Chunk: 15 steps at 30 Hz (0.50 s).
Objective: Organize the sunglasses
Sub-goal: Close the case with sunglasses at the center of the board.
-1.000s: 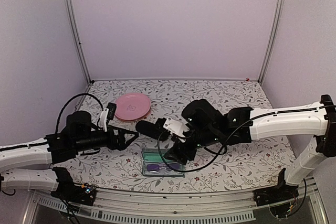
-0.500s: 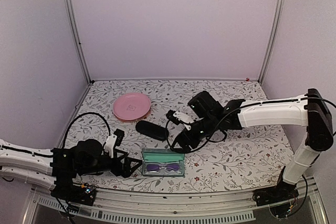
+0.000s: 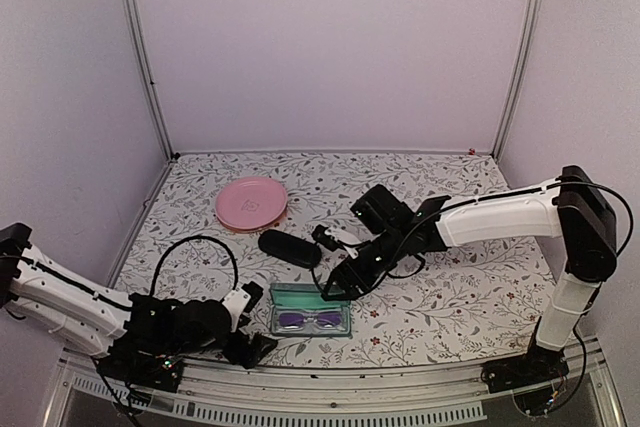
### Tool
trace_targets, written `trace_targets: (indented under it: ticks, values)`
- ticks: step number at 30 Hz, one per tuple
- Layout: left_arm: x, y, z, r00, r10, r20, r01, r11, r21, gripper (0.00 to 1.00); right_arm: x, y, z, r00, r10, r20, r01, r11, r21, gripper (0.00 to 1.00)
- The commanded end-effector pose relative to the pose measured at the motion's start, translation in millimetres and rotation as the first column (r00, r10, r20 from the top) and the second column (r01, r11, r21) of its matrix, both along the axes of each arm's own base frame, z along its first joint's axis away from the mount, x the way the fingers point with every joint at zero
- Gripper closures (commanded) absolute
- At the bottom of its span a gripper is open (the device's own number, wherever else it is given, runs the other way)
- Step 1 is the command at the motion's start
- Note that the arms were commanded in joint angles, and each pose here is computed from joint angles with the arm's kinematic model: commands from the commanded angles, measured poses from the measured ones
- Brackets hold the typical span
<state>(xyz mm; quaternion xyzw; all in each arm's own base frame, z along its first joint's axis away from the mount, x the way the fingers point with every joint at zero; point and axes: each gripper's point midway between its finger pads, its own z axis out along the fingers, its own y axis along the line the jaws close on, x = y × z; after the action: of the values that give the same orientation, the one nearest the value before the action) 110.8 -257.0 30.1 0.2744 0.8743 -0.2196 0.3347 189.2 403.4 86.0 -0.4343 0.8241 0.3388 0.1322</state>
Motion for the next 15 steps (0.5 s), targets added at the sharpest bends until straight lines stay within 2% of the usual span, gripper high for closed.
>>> trace_targets:
  ticks: [1, 10, 15]
  values:
    - [1, -15, 7, 0.997, -0.052, 0.050, 0.050, 0.998, 0.031, 0.12, 5, 9, 6, 1.000, 0.004, -0.028, -0.003, 0.999, 0.047, 0.33]
    - [6, -25, -5, 0.991, -0.107, 0.080, 0.096, 0.987, 0.131, 0.21, 4, 8, 7, 0.999, 0.009, -0.051, -0.006, 0.998, 0.066, 0.41]
    - [10, -29, -9, 0.991, -0.113, 0.076, 0.101, 0.984, 0.145, 0.26, 5, 9, 7, 0.998, 0.007, -0.062, -0.003, 0.997, 0.074, 0.44]
